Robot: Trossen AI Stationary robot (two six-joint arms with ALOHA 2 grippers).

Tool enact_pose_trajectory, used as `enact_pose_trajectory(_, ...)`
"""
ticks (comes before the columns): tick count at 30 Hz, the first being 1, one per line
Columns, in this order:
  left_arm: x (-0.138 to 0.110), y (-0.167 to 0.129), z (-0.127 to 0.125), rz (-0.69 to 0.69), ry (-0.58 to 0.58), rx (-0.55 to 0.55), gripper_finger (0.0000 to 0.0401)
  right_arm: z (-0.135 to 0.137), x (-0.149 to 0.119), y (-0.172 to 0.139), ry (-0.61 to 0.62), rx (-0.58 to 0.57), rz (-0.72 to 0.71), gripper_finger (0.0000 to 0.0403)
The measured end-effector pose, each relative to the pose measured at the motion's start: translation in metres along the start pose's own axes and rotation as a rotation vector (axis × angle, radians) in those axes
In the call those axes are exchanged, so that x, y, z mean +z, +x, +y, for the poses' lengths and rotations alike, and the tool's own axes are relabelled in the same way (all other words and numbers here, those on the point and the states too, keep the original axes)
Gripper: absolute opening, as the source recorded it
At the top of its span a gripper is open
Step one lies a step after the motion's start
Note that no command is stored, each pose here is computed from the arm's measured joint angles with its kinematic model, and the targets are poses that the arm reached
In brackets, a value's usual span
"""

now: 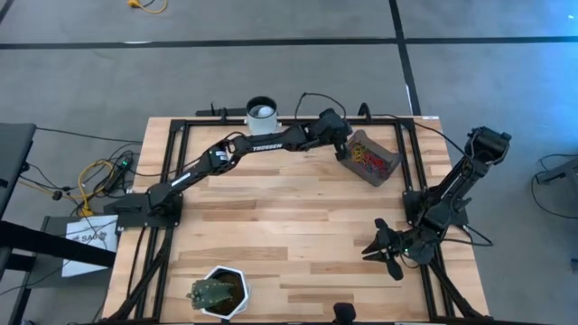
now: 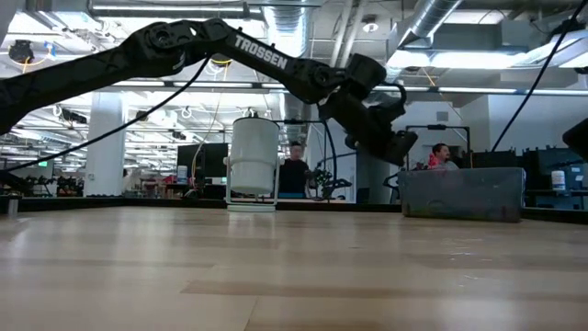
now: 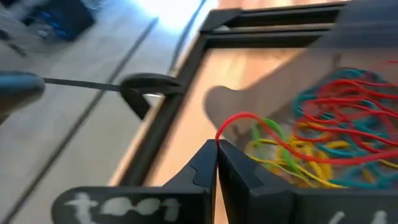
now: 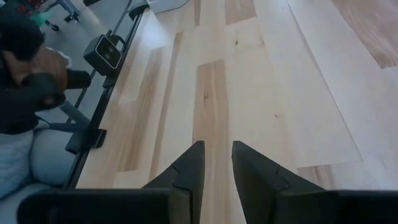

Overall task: Pick and place items into bin
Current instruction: Put the red rubber band into the bin

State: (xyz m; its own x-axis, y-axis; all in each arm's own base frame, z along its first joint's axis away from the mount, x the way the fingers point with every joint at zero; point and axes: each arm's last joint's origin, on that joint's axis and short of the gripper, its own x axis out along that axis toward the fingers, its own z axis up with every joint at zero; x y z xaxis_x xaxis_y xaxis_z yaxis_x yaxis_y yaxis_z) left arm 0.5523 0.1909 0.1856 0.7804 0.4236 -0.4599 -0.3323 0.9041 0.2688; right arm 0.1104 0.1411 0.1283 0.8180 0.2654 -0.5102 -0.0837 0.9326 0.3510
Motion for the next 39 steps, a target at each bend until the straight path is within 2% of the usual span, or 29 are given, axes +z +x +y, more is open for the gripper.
enact_pose_trajectory(6,0.010,-0.001,0.004,-0.075,-0.033,0.173,0.0000,0.000,0.000,0.000,-0.007,0.016,0.017,0.0077)
enact_pose_trajectory(13,0.012,-0.001,-0.004,-0.114,-0.021,-0.026,0.0000,0.001,-0.001,0.000,-0.009,0.018,0.019,0.0077)
enact_pose_trajectory(18,0.009,-0.003,-0.018,-0.077,0.007,-0.108,0.0000,0.001,-0.001,0.000,-0.009,0.018,0.019,0.0077)
enact_pose_trajectory(30,0.004,-0.004,-0.022,-0.019,-0.011,-0.144,0.0003,0.000,-0.001,0.000,-0.009,0.018,0.019,0.0077)
enact_pose_trajectory(39,0.004,-0.004,-0.022,-0.014,-0.041,-0.145,0.0065,0.000,-0.001,0.000,-0.009,0.018,0.019,0.0077)
